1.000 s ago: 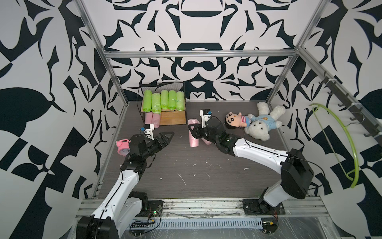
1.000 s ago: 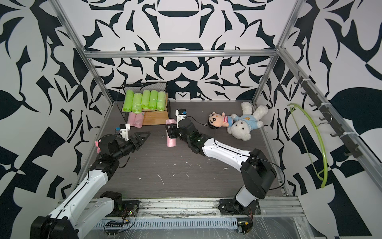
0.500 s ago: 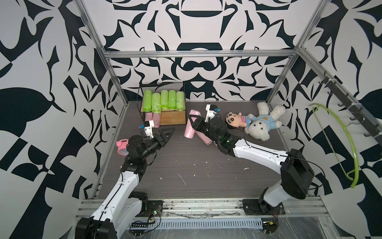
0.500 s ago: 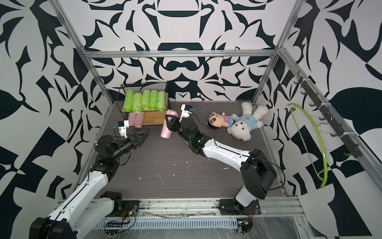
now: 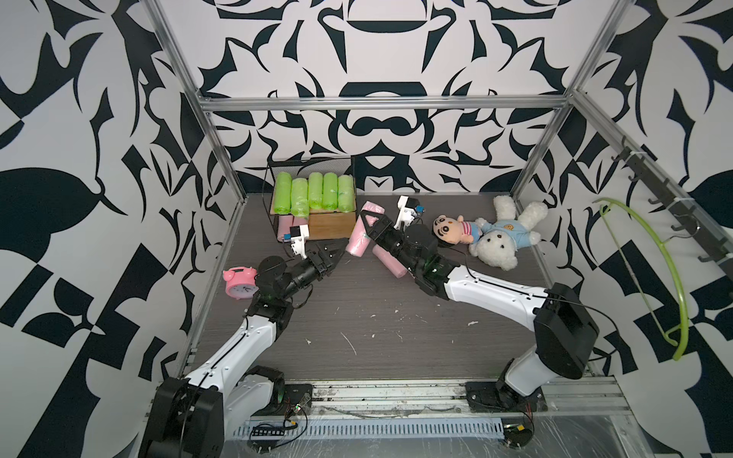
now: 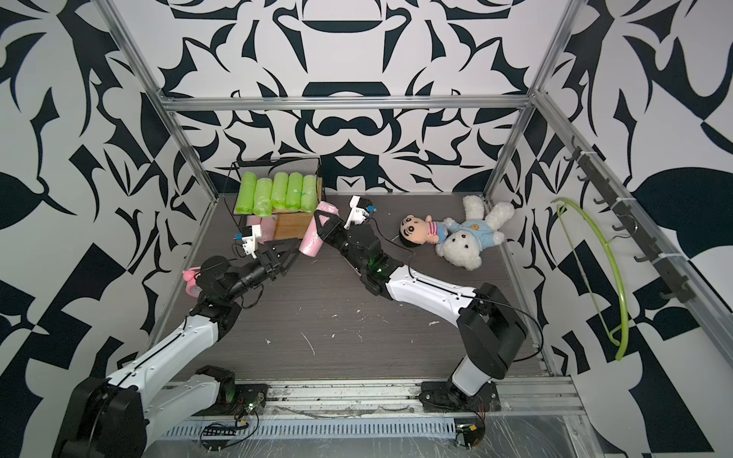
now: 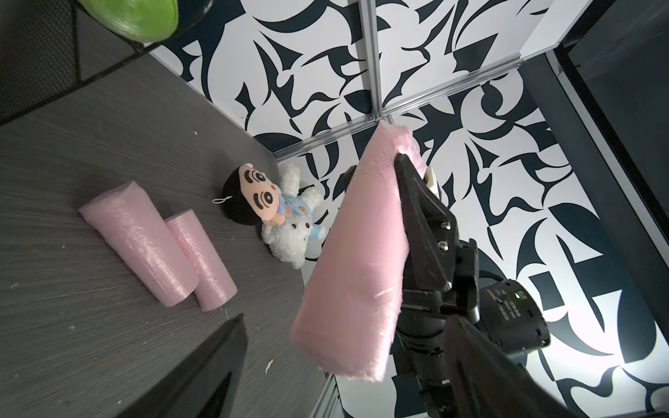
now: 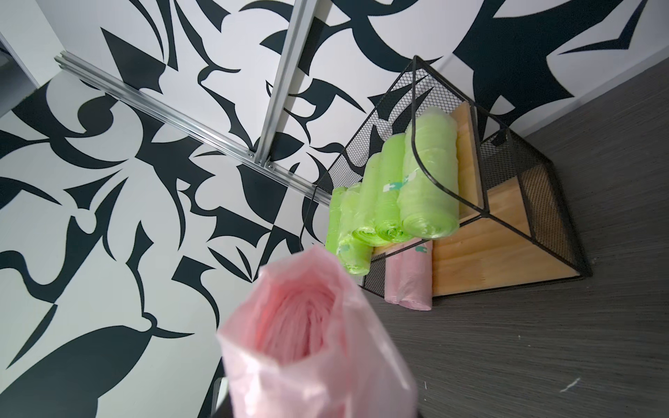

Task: Sort the rolls of trash bags by color and place them on the shelf
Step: Pick up the roll of trash bags from the center of the board.

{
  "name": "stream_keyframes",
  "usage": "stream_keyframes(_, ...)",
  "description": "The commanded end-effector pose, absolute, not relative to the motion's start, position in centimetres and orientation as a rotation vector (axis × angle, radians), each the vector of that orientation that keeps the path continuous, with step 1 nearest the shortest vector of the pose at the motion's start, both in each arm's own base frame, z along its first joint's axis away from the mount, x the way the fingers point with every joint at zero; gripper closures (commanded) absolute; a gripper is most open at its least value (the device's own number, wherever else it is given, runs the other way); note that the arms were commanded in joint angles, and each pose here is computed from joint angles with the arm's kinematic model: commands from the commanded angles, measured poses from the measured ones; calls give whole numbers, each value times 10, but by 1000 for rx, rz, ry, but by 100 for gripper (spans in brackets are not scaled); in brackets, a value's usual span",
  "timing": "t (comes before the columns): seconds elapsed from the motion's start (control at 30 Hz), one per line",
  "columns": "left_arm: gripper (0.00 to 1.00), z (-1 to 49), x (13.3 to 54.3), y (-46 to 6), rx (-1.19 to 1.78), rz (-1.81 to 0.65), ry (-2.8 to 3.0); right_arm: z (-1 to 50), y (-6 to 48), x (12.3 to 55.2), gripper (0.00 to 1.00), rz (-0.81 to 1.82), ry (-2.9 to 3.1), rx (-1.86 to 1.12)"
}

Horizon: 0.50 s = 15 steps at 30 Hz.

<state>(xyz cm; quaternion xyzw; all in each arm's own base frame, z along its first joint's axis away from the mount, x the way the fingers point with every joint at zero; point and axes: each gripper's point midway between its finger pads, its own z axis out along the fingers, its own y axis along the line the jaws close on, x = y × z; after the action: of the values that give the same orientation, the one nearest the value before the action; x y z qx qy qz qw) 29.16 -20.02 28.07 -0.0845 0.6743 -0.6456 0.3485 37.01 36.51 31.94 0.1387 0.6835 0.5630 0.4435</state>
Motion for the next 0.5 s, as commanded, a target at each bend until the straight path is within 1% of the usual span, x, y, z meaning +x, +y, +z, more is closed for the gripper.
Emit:
stream_keyframes(0.0, 7, 312, 292, -210, -118, -1700, 1649, 385, 369, 362, 64, 1582, 1508, 336)
stream_keyframes(0.07, 8, 315, 292, -213, -103, -1719, 1623, 389, 373, 361, 64, 1627, 1486, 339)
stream_keyframes(0.17, 14, 318, 294, -212, -100, -1730, 1589, 392, 378, 358, 64, 1682, 1476, 344)
stream_keyframes(0.2, 21, 318, 295, -212, -101, -1729, 1585, 393, 380, 357, 64, 1695, 1474, 345)
stream_keyframes(0.33, 38, 318, 296, -210, -113, -1735, 1558, 396, 382, 354, 64, 1707, 1467, 341)
stream_keyframes(0.47, 49, 320, 296, -211, -104, -1740, 1552, 395, 385, 354, 64, 1715, 1467, 343)
